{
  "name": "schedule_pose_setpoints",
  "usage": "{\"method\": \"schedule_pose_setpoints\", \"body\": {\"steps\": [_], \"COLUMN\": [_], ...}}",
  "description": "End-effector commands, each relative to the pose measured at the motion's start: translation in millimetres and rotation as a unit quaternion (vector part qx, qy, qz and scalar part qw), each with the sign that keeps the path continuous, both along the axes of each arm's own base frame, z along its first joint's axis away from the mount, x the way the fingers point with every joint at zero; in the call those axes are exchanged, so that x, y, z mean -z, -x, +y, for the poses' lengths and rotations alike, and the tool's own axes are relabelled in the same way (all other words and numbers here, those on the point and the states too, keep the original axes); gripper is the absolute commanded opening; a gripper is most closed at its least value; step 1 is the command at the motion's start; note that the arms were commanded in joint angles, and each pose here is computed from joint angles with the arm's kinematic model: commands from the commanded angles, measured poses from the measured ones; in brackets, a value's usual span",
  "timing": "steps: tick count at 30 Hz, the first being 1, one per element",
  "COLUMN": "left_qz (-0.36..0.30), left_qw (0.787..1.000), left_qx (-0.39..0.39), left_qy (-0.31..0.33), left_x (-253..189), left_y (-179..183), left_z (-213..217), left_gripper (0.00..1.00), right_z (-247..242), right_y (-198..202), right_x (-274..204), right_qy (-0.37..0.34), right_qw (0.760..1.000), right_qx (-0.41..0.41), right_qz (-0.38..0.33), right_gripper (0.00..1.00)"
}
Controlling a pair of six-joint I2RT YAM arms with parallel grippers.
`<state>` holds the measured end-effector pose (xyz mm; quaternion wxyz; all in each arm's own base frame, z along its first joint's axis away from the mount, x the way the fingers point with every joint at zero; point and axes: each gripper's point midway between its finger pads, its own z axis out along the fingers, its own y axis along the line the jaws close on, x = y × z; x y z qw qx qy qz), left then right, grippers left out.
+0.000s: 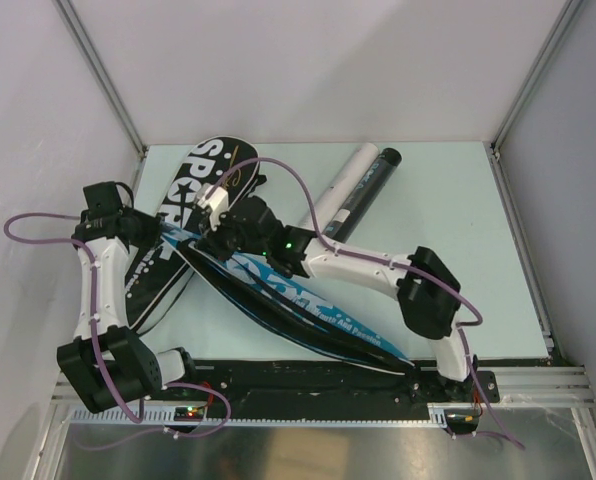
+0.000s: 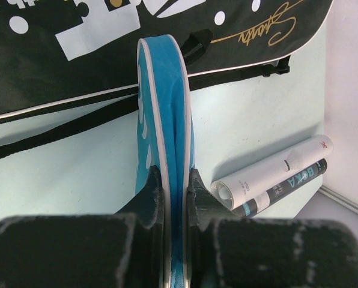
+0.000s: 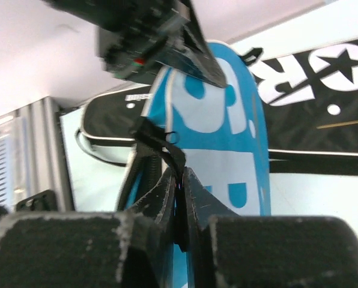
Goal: Pack up the badminton gear
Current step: Adjust the racket bag at the center of the board.
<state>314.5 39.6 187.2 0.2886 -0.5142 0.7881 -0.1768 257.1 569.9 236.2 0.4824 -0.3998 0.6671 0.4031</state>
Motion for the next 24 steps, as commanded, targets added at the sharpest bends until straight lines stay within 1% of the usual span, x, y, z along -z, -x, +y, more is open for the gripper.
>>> {"method": "schedule_pose_setpoints", "body": {"steps": [1, 2, 5, 7, 9, 11, 13, 19, 22, 24], "left_qz": [-0.025, -0.026, -0.03, -0.031, -0.032, -0.033, -0.032, -0.029, -0.029, -0.03], "left_qw": [0.999, 0.999, 0.999, 0.999, 0.999, 0.999, 0.999, 0.999, 0.999, 0.999], "left_qx": [-0.009, -0.01, -0.011, -0.009, -0.009, -0.007, -0.005, -0.007, -0.007, -0.008], "left_qy": [-0.032, -0.034, -0.035, -0.033, -0.032, -0.032, -0.032, -0.032, -0.033, -0.034], "left_x": [-16, -17, -21, -22, -22, -22, -21, -17, -17, -17], "left_y": [-5, -5, -8, -8, -8, -8, -8, -7, -7, -7], "left_z": [9, 10, 11, 10, 10, 9, 9, 9, 9, 10], "left_gripper": [0.0, 0.0, 0.0, 0.0, 0.0, 0.0, 0.0, 0.0, 0.0, 0.0], "right_z": [-15, -15, -13, -11, -8, -7, -10, -29, -36, -37], "right_y": [56, 69, 109, 119, 122, 121, 115, 77, 72, 71], "right_x": [-84, -83, -78, -71, -59, -45, -42, -79, -95, -104], "right_qy": [-0.061, -0.058, -0.074, -0.089, -0.083, -0.068, -0.066, -0.085, -0.094, -0.106], "right_qw": [0.993, 0.991, 0.971, 0.959, 0.952, 0.949, 0.948, 0.954, 0.955, 0.951], "right_qx": [-0.097, -0.12, -0.21, -0.24, -0.251, -0.251, -0.239, -0.179, -0.165, -0.166], "right_qz": [0.003, 0.016, 0.084, 0.123, 0.153, 0.181, 0.198, 0.224, 0.228, 0.236], "right_gripper": [0.06, 0.07, 0.09, 0.11, 0.14, 0.23, 0.31, 0.5, 0.52, 0.5]}}
